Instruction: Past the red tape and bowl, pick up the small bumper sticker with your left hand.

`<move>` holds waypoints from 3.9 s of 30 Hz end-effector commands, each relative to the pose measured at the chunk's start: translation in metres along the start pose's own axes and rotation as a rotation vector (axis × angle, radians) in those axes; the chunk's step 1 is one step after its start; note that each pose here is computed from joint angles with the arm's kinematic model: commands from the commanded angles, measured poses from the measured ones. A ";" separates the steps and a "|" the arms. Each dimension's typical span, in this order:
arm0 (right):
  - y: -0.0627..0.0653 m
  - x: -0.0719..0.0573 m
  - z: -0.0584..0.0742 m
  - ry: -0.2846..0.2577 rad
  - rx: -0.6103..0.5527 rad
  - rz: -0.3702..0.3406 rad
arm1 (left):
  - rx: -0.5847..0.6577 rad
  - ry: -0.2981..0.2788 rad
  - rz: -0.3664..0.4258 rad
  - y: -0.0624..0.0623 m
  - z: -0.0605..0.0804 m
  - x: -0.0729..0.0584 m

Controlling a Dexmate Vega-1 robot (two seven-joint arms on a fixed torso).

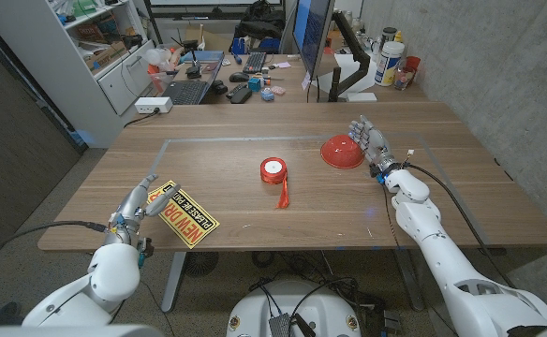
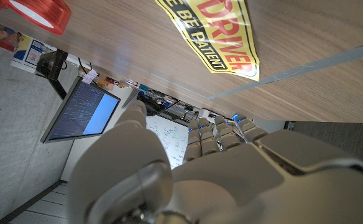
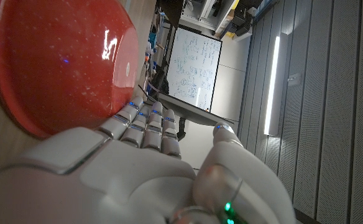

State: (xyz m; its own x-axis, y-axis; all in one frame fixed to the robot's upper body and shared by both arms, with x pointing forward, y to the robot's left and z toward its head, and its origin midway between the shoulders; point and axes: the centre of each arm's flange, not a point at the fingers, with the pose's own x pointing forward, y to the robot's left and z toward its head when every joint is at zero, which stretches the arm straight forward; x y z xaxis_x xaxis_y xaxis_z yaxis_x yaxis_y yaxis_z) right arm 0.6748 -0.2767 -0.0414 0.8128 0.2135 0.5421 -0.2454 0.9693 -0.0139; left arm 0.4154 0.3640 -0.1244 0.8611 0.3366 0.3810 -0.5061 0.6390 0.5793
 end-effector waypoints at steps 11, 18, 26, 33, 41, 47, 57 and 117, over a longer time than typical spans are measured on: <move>-0.002 -0.007 0.019 -0.084 -0.027 -0.026 | 0.082 0.052 -0.025 -0.002 -0.001 0.005; 0.000 -0.010 0.023 -0.097 -0.035 -0.024 | 0.107 0.065 -0.037 -0.003 -0.002 0.004; 0.002 -0.013 0.023 -0.103 -0.033 -0.024 | 0.152 0.091 -0.038 -0.003 -0.003 0.003; 0.003 -0.014 0.023 -0.111 -0.035 -0.022 | 0.184 0.110 -0.030 -0.004 -0.003 0.004; 0.004 -0.015 0.025 -0.123 -0.036 -0.022 | 0.214 0.113 -0.021 -0.003 -0.003 0.009; 0.006 -0.015 0.027 -0.124 -0.040 -0.019 | 0.249 0.123 -0.010 -0.005 -0.002 0.014; 0.007 -0.015 0.027 -0.128 -0.040 -0.021 | 0.320 0.137 -0.012 -0.011 0.001 0.024; 0.008 -0.019 0.029 -0.137 -0.037 -0.023 | 0.497 0.149 -0.120 -0.040 0.006 0.048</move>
State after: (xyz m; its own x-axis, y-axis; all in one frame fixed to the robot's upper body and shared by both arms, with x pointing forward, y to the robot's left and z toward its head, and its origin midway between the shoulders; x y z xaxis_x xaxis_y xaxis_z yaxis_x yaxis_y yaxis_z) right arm 0.6439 -0.2783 -0.0279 0.7382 0.1719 0.6523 -0.2048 0.9785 -0.0261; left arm 0.4679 0.3521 -0.1233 0.8854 0.4074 0.2237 -0.3595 0.2952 0.8852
